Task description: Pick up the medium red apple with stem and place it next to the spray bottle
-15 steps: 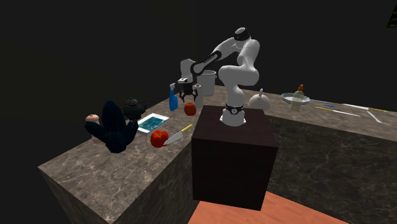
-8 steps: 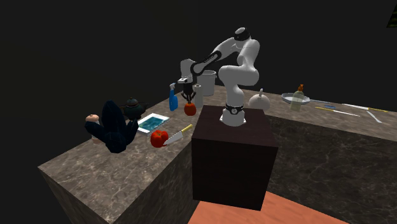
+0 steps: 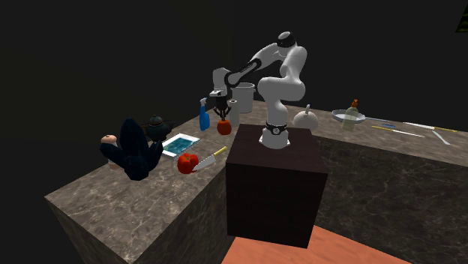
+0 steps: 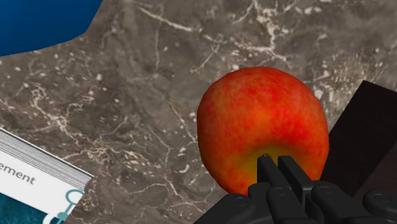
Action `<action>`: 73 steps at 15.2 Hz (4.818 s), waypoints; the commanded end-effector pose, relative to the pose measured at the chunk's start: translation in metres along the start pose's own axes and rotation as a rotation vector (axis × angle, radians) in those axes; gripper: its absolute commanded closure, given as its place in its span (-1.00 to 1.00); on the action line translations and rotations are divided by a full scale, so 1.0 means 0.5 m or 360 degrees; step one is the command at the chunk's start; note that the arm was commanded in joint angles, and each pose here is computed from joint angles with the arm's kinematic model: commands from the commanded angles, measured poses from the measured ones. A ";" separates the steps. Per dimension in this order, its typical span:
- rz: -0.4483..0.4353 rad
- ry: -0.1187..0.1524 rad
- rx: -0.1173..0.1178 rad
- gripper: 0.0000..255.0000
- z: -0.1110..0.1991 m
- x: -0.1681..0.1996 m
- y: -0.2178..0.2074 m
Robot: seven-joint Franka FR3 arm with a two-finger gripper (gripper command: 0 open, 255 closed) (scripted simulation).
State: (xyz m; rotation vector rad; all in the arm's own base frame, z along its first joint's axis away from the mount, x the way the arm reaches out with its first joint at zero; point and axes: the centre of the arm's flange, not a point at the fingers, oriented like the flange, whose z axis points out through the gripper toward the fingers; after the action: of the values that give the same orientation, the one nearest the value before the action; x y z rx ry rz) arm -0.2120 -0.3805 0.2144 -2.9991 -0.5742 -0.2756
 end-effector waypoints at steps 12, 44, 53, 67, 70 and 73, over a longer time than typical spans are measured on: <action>0.0000 0.0000 0.0000 1.00 -0.134 0.028 -0.005; 0.0000 0.0000 0.0000 1.00 -0.465 0.092 -0.018; 0.0000 0.0000 0.0000 1.00 -0.559 0.110 -0.022; 0.0000 0.0000 0.0000 1.00 -0.649 -0.125 0.067; 0.0000 0.0000 0.0000 1.00 -0.665 -0.198 0.094; 0.0000 0.0000 0.0000 1.00 -0.680 -0.271 0.121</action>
State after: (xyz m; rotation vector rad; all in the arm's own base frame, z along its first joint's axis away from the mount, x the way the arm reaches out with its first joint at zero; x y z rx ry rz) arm -0.3576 -0.5107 0.5216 -3.0013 -0.5748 -0.2792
